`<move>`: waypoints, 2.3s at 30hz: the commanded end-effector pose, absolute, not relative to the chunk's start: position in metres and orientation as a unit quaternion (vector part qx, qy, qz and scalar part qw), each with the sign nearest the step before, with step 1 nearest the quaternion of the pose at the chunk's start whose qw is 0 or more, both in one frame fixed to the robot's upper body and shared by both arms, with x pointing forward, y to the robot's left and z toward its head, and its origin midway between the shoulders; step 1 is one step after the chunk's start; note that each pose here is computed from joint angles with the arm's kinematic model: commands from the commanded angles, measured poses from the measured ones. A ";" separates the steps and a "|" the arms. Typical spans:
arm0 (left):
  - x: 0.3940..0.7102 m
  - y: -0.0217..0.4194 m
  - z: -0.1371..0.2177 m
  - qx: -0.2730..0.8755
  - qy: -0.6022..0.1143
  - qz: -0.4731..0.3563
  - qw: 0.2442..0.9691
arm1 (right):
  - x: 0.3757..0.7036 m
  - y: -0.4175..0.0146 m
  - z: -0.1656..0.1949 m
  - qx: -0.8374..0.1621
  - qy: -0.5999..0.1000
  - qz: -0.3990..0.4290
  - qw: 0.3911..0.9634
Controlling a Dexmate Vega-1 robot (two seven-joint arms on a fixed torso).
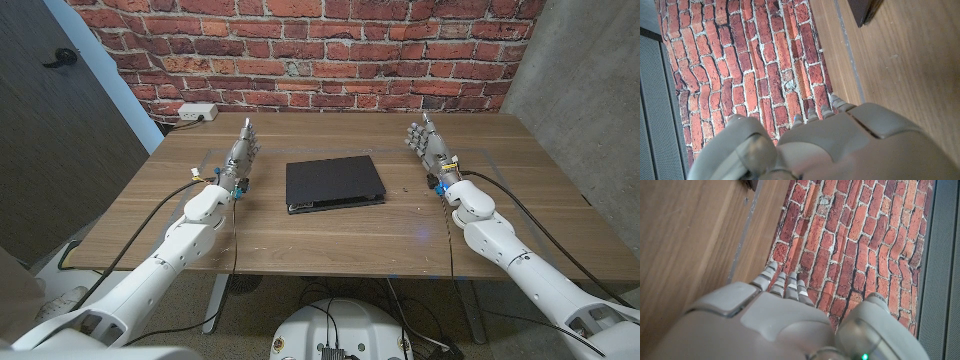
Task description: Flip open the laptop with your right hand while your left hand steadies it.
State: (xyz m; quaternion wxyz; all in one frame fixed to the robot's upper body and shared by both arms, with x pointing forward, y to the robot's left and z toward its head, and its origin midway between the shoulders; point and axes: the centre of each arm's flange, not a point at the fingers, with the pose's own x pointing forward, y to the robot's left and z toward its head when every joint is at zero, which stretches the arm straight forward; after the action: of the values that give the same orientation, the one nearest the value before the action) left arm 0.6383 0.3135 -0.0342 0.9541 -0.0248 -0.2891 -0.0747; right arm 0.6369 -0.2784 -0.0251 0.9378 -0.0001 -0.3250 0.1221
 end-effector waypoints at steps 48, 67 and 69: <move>0.603 0.340 -0.057 0.007 -0.271 -0.088 0.958 | 0.545 -0.231 -0.047 -0.248 -0.349 0.051 0.902; 0.613 0.334 -0.049 0.056 -0.267 -0.094 0.957 | 0.542 -0.219 -0.039 -0.331 -0.349 0.065 0.874; 0.613 0.335 -0.049 0.058 -0.266 -0.092 0.958 | 0.540 -0.217 -0.038 -0.344 -0.360 0.061 0.865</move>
State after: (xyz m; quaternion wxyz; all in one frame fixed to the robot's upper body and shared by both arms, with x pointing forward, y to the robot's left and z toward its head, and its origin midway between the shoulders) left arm 0.6102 0.3331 -0.0524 0.9575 0.0443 -0.2675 -0.0985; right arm 0.5428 -0.2249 -0.0416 0.8889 -0.2999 -0.3406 0.0624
